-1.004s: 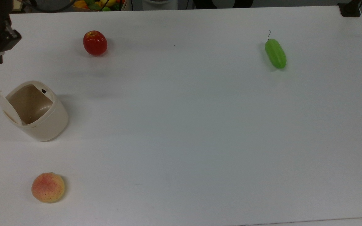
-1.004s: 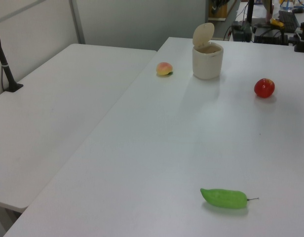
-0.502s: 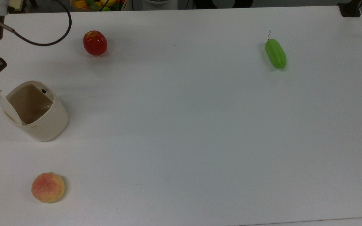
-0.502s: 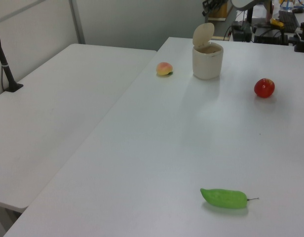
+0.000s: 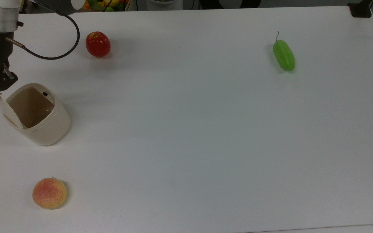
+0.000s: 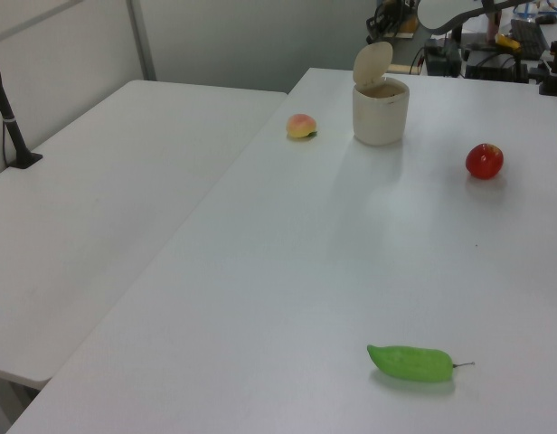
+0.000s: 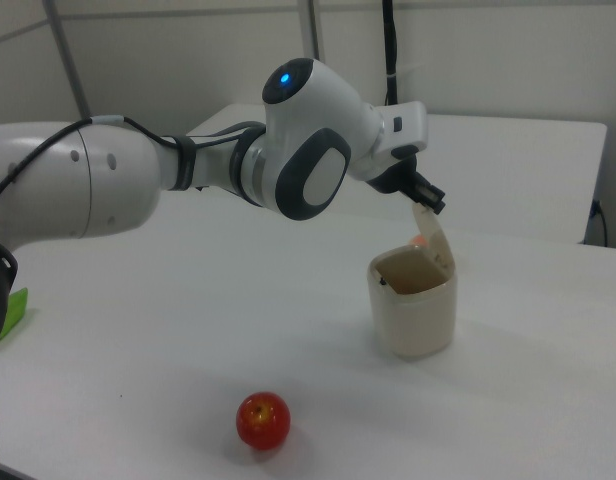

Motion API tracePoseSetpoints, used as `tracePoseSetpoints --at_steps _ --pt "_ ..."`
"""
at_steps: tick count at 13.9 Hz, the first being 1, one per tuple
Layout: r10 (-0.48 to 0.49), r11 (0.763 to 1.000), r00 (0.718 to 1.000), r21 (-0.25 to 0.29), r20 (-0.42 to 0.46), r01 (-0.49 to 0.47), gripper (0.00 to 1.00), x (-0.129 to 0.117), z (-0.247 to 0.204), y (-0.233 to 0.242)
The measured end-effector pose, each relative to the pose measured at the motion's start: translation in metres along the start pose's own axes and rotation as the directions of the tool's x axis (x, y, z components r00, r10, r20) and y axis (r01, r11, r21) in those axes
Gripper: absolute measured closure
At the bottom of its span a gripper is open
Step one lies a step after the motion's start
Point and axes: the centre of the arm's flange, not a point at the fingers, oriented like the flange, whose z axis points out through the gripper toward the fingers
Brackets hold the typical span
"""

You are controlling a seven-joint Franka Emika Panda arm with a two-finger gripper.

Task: Close garbage bin
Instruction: 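Push the raised lid down onto the bin rim with the gripper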

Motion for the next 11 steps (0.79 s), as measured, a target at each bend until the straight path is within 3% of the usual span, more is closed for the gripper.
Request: tracePoseSetpoints --at_steps 8,11 --pt "-0.001 0.999 0.969 -0.036 0.245 0.01 0.99 -0.025 0.009 -0.003" --pt "0.001 0.999 0.957 -0.04 0.29 0.012 0.99 -0.032 0.012 -0.005"
